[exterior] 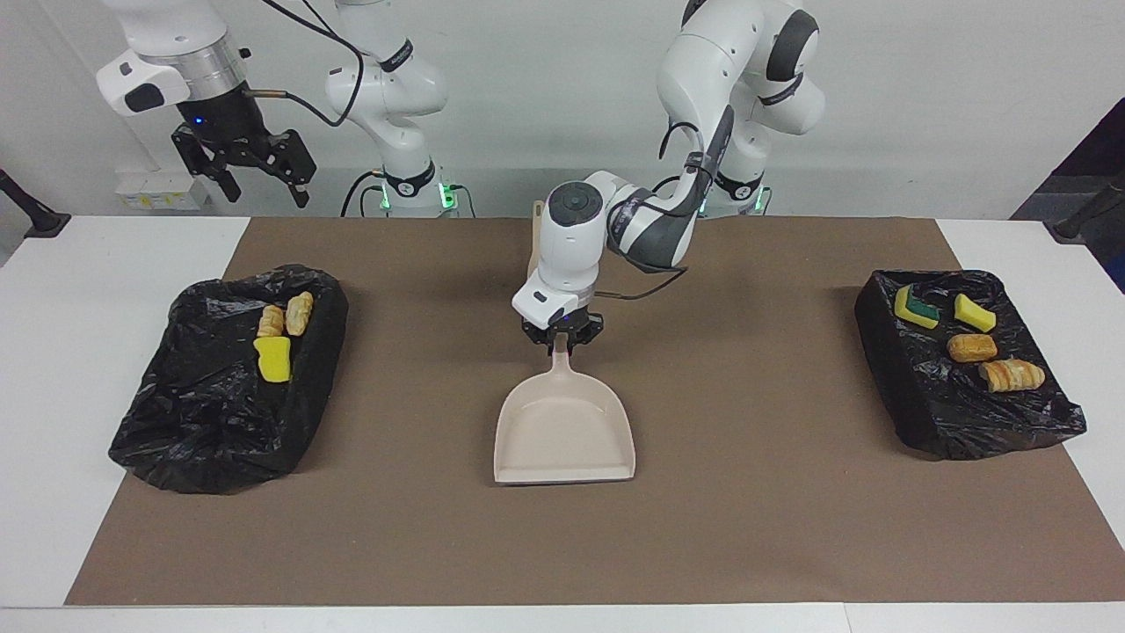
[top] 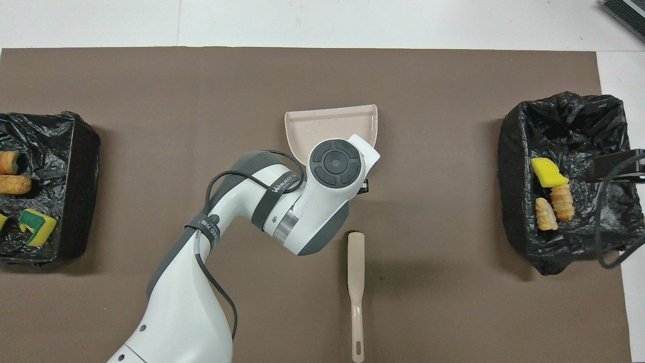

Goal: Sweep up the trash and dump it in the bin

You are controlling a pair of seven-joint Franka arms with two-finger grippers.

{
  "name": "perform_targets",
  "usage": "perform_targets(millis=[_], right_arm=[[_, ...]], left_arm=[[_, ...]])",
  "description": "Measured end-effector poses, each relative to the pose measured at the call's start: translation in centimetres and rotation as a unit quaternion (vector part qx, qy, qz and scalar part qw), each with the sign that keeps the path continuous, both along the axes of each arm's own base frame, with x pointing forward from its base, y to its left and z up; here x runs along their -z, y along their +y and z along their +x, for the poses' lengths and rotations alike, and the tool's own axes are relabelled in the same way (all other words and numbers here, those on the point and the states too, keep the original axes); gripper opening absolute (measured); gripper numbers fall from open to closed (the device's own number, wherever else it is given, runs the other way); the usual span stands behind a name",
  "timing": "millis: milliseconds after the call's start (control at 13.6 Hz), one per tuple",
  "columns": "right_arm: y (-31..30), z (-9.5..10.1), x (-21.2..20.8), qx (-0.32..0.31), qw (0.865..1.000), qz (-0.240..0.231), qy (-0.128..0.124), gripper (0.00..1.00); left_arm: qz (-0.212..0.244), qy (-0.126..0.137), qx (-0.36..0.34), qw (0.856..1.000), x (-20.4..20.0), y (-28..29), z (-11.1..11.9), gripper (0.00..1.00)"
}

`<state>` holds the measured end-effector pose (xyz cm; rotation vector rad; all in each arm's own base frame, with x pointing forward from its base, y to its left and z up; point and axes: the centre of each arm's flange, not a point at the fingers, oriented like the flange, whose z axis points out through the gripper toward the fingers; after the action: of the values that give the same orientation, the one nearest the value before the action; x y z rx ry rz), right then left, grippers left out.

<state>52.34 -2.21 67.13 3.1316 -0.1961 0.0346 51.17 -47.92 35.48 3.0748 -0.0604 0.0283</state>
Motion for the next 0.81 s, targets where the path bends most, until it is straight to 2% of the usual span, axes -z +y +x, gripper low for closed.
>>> perform_targets(millis=[221, 369, 517, 664, 812], right_arm=[[0.0, 0.0, 0.0, 0.0, 1.0, 0.0, 0.0, 1.0], [0.0, 0.0, 0.0, 0.0, 1.0, 0.0, 0.0, 1.0], [0.0, 0.0, 0.0, 0.0, 1.0, 0.0, 0.0, 1.0], [0.0, 0.0, 0.0, 0.0, 1.0, 0.0, 0.0, 1.0], [0.0, 0.0, 0.0, 0.0, 1.0, 0.0, 0.0, 1.0]], left_arm=[[0.0, 0.0, -0.001, 1.0, -0.1, 0.1, 0.1, 0.32], [0.001, 0.0, -0.002, 1.0, 0.0, 0.2, 0.2, 0.49], [0.0, -0.005, -0.007, 1.0, -0.6, 0.7, 0.7, 0.72], [-0.004, -0.015, -0.016, 1.0, -3.9, 2.0, 1.5, 0.98], [0.003, -0.014, -0.006, 1.0, -9.1, 5.4, 2.1, 1.0]])
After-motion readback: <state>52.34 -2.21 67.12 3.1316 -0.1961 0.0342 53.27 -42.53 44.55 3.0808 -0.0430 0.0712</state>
